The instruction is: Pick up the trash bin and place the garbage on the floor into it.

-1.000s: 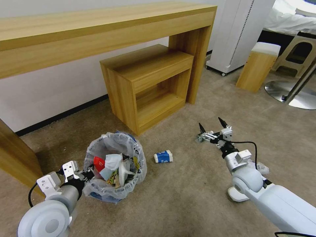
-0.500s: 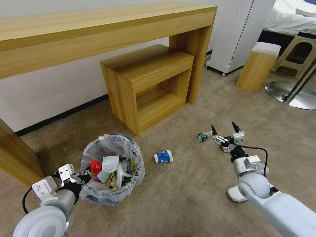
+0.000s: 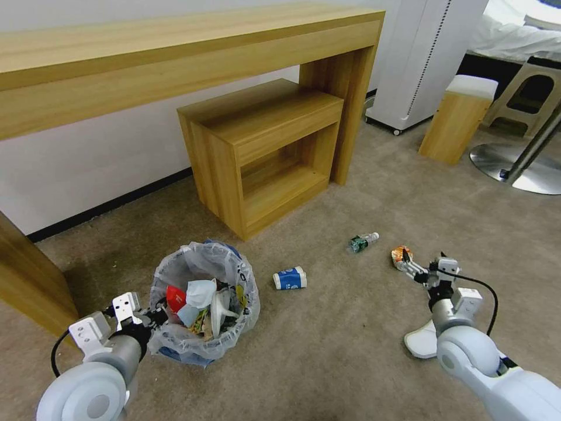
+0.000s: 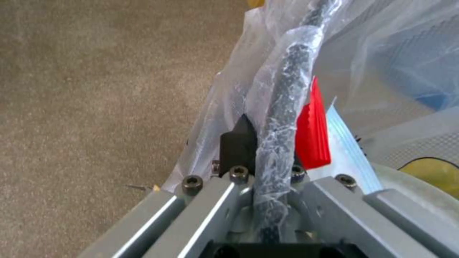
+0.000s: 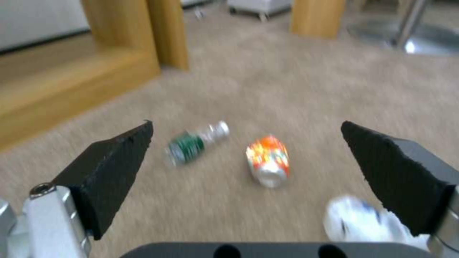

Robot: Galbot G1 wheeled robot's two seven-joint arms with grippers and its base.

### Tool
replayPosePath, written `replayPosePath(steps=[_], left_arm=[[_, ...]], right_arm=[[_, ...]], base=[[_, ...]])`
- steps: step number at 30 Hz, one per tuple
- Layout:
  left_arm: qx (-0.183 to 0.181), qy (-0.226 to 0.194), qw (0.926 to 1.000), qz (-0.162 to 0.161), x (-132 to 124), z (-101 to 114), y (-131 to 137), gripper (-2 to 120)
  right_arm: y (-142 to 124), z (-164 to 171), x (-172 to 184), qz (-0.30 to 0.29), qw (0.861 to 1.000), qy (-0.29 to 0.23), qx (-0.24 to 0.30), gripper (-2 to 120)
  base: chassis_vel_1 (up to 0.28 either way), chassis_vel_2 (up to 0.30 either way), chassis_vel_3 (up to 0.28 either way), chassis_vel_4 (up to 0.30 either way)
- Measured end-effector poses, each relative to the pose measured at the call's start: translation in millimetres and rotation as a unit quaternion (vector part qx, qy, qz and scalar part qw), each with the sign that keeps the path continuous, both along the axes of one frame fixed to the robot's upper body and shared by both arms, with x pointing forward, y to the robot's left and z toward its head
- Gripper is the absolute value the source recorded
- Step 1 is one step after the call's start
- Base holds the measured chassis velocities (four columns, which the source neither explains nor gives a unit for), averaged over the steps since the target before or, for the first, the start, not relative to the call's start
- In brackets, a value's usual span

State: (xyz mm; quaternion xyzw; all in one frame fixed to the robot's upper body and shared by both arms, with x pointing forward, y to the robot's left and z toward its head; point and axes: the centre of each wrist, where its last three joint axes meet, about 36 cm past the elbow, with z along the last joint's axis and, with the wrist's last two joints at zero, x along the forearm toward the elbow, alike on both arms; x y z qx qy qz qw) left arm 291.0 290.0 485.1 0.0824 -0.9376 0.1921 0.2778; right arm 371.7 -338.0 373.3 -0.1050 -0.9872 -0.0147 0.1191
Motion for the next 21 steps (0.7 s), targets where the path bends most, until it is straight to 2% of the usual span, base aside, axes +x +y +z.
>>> replayPosePath(steps=[5, 12, 21], left_arm=[[0.001, 0.002, 1.0, 0.001, 1.8, -2.3, 1.6, 0], [0.0, 0.008, 1.0, 0.002, 4.9, -8.6, 3.8, 0], [-0.002, 0.011, 0.9999, 0.003, 6.2, -13.2, 4.1, 0]], right_arm=[[8.5, 3.1, -6.4, -0.026, 0.998, 0.045, 0.018, 100], [14.2, 10.4, -12.9, -0.056, 0.989, 0.133, 0.026, 100], [23.9, 2.5, -20.0, -0.083, 0.98, 0.174, 0.043, 100]], base=[[0.0, 0.0, 0.0, 0.0], [0.0, 0.0, 0.0, 0.0], [0.0, 0.0, 0.0, 0.0]])
